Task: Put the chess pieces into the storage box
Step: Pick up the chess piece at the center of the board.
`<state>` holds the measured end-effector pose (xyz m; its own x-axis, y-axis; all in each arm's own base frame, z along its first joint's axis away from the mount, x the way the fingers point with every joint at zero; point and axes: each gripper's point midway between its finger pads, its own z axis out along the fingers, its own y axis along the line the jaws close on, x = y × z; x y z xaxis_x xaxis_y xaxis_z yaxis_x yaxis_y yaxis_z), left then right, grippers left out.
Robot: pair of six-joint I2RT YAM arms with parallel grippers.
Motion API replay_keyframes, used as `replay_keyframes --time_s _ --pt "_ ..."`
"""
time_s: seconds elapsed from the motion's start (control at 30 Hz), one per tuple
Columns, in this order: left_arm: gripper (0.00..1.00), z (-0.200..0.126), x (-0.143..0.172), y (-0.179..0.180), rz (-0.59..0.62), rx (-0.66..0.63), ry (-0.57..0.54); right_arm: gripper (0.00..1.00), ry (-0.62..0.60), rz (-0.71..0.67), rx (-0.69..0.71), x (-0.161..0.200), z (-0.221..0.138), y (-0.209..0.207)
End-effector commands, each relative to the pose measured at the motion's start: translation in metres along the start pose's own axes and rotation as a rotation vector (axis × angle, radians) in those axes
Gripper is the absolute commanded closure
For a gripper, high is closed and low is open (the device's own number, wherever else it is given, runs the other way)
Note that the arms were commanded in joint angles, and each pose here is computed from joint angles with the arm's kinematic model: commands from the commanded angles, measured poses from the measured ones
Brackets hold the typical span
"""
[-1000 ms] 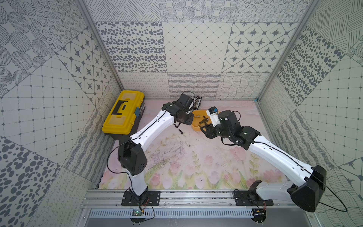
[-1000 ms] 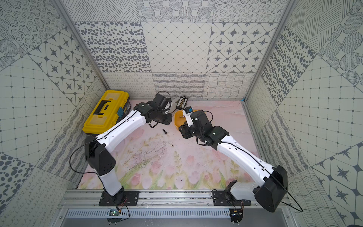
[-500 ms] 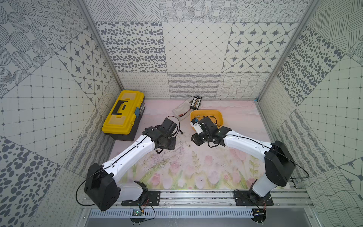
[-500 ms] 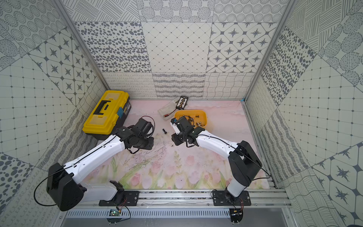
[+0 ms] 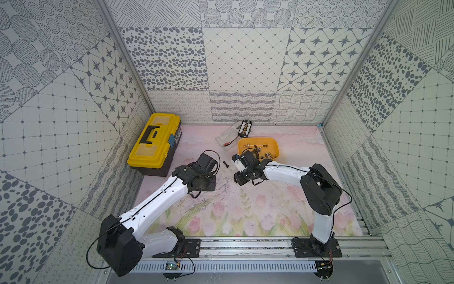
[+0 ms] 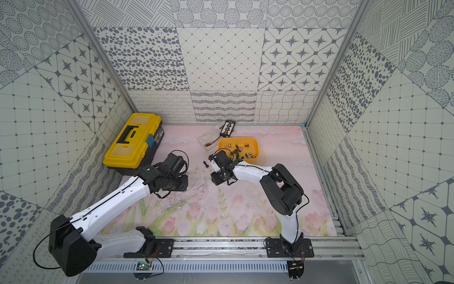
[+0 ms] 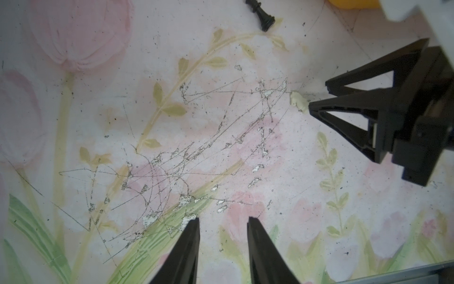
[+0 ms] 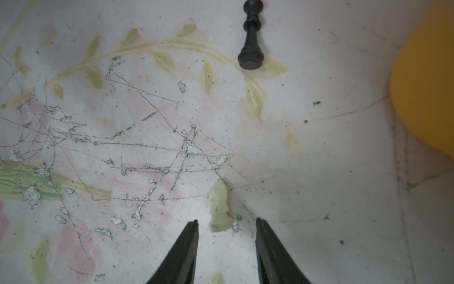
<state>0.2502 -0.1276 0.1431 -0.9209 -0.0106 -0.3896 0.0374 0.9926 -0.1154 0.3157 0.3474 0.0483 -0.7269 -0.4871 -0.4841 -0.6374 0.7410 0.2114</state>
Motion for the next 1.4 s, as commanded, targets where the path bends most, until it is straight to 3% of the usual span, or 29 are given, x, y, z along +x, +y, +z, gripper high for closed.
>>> replay_keyframes --time_s 0.0,0.43,0.87,0.97,1.07,1.37 --pt "0.62 0.004 -0.003 -0.002 -0.035 0.016 -0.002 0.58 -0.009 -0.024 -0.027 -0.009 0.011 0.005" --pt "0.62 0.013 0.003 -0.001 -0.02 0.007 0.029 0.76 0.107 -0.095 0.071 0.021 0.025 -0.003" --pt "0.62 0.017 -0.006 -0.006 -0.009 0.008 0.031 0.68 0.133 -0.131 0.11 0.034 0.022 -0.001" --pt "0.62 0.017 -0.005 -0.005 -0.012 0.003 0.028 0.71 0.132 -0.139 0.112 0.034 0.022 0.0" --pt "0.62 0.018 -0.006 -0.004 -0.015 -0.003 0.023 0.8 0.111 -0.142 0.111 0.029 0.016 0.002" --pt "0.62 0.03 -0.017 -0.009 -0.011 -0.013 0.02 0.81 -0.1 -0.065 0.064 -0.026 -0.044 0.018"
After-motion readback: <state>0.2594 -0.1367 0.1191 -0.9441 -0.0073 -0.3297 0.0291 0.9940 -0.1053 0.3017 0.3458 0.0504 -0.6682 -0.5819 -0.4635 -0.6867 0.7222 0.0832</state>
